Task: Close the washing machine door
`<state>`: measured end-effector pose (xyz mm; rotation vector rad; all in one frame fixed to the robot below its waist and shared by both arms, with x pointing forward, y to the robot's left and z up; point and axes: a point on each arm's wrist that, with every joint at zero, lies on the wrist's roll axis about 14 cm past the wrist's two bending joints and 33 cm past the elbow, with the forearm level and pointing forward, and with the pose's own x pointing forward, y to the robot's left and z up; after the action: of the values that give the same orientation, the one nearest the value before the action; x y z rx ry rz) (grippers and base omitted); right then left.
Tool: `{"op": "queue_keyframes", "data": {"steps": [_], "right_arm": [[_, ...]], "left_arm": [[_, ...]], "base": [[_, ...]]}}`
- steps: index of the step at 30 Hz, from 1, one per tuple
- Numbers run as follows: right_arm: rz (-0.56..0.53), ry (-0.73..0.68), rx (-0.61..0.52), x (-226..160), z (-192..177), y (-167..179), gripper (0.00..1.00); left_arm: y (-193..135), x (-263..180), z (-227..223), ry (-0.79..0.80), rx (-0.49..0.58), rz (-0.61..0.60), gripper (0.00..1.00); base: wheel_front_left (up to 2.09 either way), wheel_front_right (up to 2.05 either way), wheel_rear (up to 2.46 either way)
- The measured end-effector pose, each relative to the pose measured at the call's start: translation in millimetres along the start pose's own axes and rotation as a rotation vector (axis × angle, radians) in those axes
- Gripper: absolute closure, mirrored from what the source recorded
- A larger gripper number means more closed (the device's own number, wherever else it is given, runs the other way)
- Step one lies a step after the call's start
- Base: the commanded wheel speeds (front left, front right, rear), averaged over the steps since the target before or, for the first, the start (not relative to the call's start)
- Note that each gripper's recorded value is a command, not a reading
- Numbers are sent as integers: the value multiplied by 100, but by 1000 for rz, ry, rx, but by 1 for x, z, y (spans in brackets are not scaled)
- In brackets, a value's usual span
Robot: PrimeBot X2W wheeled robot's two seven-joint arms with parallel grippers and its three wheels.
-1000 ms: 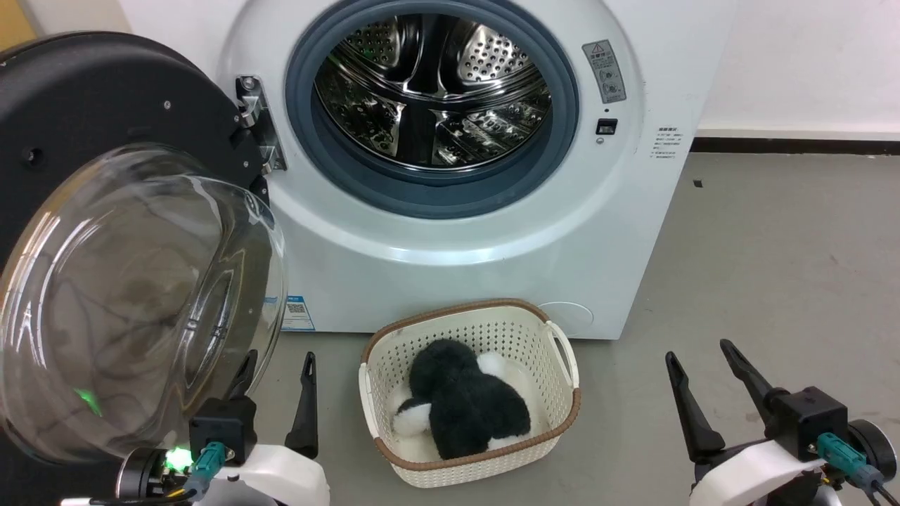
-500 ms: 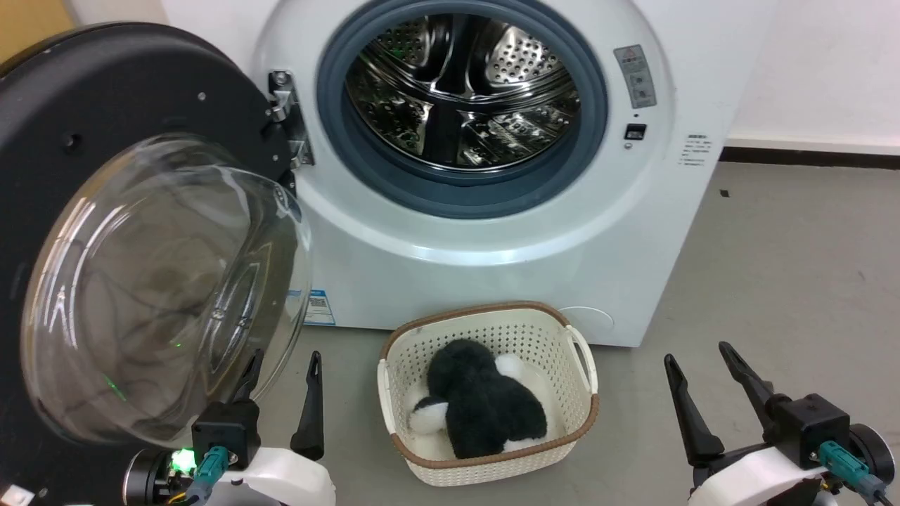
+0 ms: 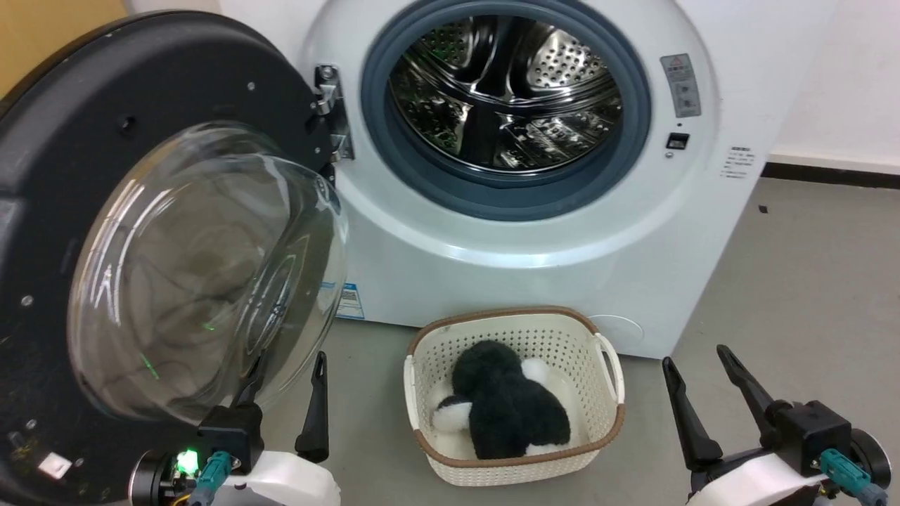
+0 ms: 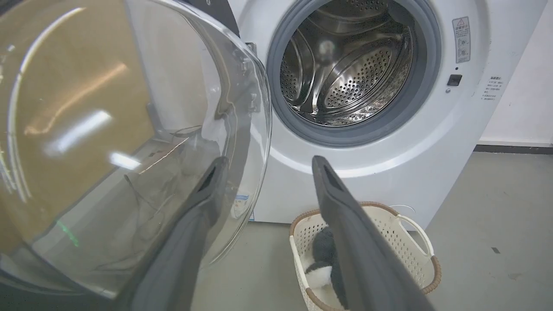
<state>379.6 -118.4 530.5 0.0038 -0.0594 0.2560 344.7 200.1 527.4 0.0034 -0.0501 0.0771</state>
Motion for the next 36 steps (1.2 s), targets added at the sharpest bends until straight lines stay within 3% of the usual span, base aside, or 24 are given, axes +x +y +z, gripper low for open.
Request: {"op": "queue_keyframes", "data": {"steps": [36], "right_arm": [[204, -32, 51, 21, -3, 67, 0]], "left_arm": [[48, -44, 5, -55, -19, 170, 0]], "base": [[0, 0, 0]]}}
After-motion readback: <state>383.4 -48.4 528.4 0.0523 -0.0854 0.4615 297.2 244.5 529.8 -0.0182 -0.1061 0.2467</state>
